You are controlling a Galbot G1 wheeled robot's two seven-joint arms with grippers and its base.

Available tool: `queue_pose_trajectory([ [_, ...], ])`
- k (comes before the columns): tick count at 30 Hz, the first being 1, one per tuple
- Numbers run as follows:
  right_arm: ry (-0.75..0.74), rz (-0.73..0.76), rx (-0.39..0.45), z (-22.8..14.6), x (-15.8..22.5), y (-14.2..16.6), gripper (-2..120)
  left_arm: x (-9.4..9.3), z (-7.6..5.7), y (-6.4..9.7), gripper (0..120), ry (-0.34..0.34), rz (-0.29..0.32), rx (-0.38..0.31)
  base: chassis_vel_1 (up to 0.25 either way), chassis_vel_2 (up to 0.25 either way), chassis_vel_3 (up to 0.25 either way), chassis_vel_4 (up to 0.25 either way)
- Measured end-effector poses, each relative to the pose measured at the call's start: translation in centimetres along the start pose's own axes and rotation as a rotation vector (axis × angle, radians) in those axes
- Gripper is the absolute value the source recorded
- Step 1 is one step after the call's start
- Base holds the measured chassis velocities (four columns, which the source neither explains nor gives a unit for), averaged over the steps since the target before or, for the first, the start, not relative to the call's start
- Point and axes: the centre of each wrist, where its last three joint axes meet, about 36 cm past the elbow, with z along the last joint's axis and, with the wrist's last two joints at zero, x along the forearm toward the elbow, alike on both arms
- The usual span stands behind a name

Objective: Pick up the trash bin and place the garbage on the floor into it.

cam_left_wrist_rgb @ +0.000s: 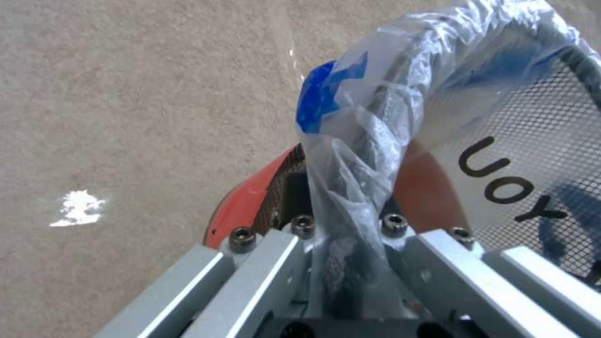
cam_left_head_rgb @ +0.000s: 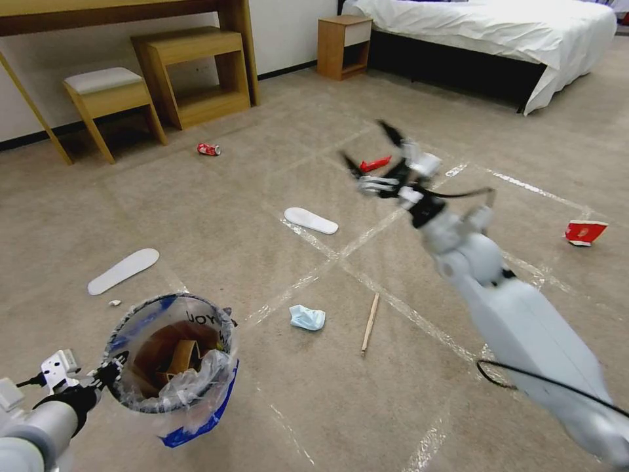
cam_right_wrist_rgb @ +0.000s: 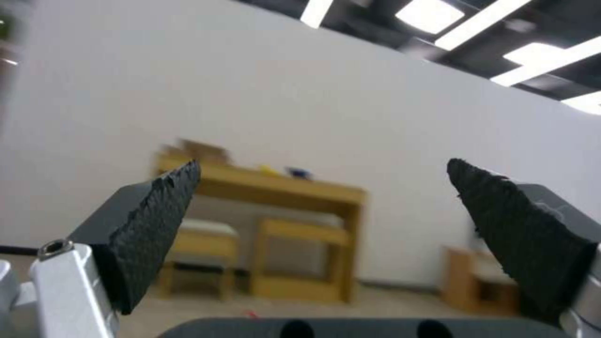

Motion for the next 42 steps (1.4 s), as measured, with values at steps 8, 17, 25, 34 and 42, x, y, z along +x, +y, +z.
queue_pose_trajectory([
  [8, 0.094, 0.268, 0.074, 0.1, 9.4, 0.8, 100, 0.5, 0.1, -0.2, 0, -0.004, 0.002, 0.000, 0.000, 0.000, 0.000, 0.000],
  [17, 0.145, 0.387, 0.133, 1.3, 16.3, 4.4, 100, 0.9, 0.3, -0.1, 0, -0.013, -0.007, 0.018, 0.000, 0.000, 0.000, 0.000],
  [25, 0.134, 0.487, 0.186, 1.4, 19.5, 7.1, 100, 1.1, 0.7, 0.1, 0, -0.022, -0.022, 0.039, 0.000, 0.000, 0.000, 0.000],
  [34, 0.160, 0.504, 0.215, 2.0, 22.4, 9.4, 100, 1.3, 1.1, 0.1, 0, -0.032, -0.030, 0.067, 0.000, 0.000, 0.000, 0.000],
  [42, 0.153, 0.489, 0.226, 3.0, 23.9, 10.5, 100, 1.7, 1.4, 0.0, 0, -0.040, -0.030, 0.093, 0.000, 0.000, 0.000, 0.000],
])
